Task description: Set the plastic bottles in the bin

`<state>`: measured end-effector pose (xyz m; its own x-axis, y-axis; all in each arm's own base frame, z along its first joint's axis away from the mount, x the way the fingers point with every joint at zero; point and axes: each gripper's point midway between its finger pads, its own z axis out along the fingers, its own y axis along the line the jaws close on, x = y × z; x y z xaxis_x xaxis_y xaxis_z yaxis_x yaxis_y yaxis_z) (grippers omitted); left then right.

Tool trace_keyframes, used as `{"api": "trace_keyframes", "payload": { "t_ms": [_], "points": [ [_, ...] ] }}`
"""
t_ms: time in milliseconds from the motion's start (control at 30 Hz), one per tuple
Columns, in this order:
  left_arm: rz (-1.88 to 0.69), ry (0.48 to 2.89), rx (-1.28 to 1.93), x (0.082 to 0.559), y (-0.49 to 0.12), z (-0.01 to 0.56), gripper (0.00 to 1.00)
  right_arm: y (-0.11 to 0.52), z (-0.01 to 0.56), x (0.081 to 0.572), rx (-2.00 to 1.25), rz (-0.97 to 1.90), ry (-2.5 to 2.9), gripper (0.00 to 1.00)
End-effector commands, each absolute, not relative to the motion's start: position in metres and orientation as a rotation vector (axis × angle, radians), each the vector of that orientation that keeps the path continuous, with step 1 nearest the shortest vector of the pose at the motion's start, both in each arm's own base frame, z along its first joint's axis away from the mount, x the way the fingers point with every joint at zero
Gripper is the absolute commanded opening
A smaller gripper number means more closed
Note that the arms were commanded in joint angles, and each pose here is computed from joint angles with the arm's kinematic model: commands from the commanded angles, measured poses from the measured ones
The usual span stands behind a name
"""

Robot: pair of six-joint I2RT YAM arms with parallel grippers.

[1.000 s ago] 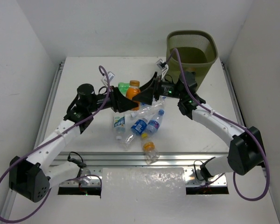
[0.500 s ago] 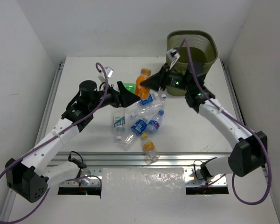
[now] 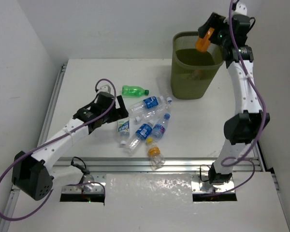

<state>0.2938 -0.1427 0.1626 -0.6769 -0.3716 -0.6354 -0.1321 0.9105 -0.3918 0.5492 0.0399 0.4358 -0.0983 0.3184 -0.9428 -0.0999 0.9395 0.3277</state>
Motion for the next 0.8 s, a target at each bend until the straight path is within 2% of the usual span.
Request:
{"api": "trace_keyframes", "payload": {
  "t_ms": [0, 267, 533, 600, 667, 767],
  "points": [
    [-0.294, 2.362, -0.325, 0.290, -0.143, 0.147, 1.00, 0.011, 0.372, 0.560, 0.275, 0.270, 1.831, 0.99],
    [-0.089, 2.498, -0.313, 0.282, -0.138, 0.085, 0.99, 0.054, 0.413, 0.492, 0.142, 0.419, 1.728, 0.99],
    [0.054, 2.580, -0.315, 0.291, -0.138, 0.027, 0.92, 0.119, 0.395, 0.446, -0.089, 0.540, 1.804, 0.99],
    [0.053, 2.586, -0.323, 0.294, -0.141, 0.023, 0.64, 0.138, 0.386, 0.435, -0.148, 0.587, 1.824, 0.99],
    [0.070, 2.555, -0.362, 0.292, -0.134, 0.031, 0.25, 0.153, 0.381, 0.425, -0.197, 0.628, 1.833, 0.99],
    [0.098, 2.439, -0.480, 0.288, -0.117, 0.068, 0.06, 0.182, 0.364, 0.408, -0.280, 0.755, 1.856, 0.99]
  ]
}}
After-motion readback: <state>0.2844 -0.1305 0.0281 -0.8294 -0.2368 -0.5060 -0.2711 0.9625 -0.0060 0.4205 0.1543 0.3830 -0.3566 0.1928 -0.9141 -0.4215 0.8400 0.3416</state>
